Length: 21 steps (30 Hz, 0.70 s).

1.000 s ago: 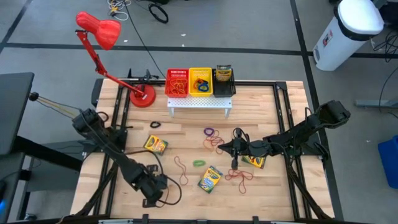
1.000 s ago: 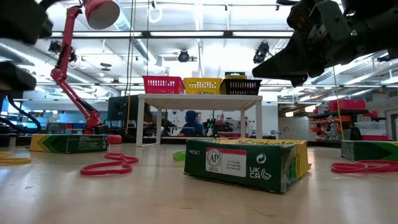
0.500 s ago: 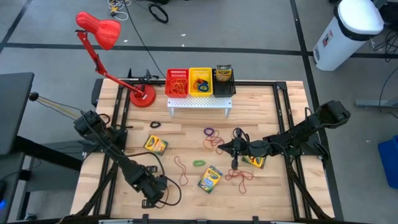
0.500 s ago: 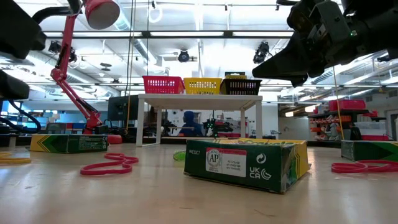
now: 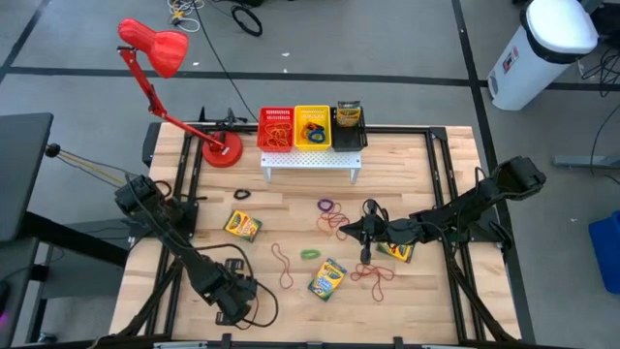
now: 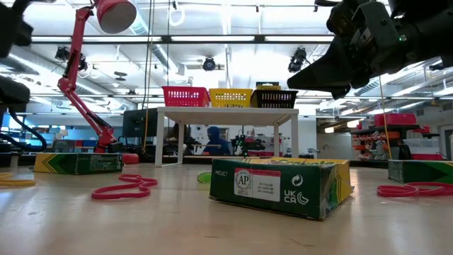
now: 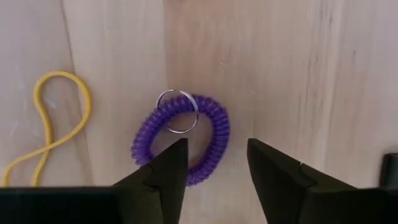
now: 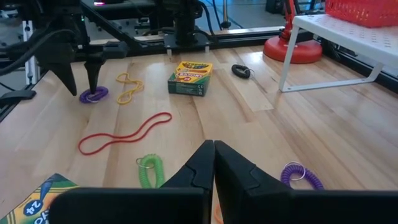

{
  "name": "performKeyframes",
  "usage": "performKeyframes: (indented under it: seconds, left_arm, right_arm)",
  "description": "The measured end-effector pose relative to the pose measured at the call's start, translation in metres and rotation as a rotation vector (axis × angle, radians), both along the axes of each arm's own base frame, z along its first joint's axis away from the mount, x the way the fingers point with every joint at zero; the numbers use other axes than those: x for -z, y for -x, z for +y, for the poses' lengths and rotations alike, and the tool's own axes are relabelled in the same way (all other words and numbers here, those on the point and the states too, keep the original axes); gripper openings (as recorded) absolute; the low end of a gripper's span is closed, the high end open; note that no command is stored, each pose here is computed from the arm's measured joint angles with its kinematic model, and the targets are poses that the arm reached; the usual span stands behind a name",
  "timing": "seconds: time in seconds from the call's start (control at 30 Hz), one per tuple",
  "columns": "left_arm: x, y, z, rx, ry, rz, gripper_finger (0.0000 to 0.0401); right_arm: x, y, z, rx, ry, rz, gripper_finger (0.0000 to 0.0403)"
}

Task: Pick & Place Office Desk Supplies
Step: Put the purple spring keychain into the yellow bin on the shelf

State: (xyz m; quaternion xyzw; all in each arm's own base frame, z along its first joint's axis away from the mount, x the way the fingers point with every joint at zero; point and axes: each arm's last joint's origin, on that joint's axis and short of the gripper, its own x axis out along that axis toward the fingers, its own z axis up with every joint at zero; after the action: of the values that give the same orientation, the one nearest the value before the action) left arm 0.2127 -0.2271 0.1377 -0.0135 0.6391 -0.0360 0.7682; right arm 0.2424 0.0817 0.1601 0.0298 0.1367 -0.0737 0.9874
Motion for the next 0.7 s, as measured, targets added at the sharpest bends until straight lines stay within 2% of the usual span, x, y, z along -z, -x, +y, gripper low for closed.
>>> performKeyframes:
  seconds: [0.33,0.43,0.57,0.7]
  left_arm:
    - [0.008,0.003,-0.005,0.005,-0.07,-0.033,0.008]
    - [0.003,0.001,-0.008,0.052,-0.086,-0.038,0.0045]
    - [-0.03,-0.008,-0.009,0.093,-0.148,-0.166,0.0011]
    - [-0.078,-0.019,0.009,0.047,-0.219,-0.318,0.0016]
  right_arm:
    - [0.0,0.0,0.0,-0.001,0.004,0.004,0.0021]
    - [0.0,0.0,0.0,-0.001,0.004,0.004,0.0021]
    - [0.0,0.0,0.0,-0.001,0.004,0.003,0.0021]
    - [0.0,0.0,0.0,0.0,0.004,0.003,0.0021]
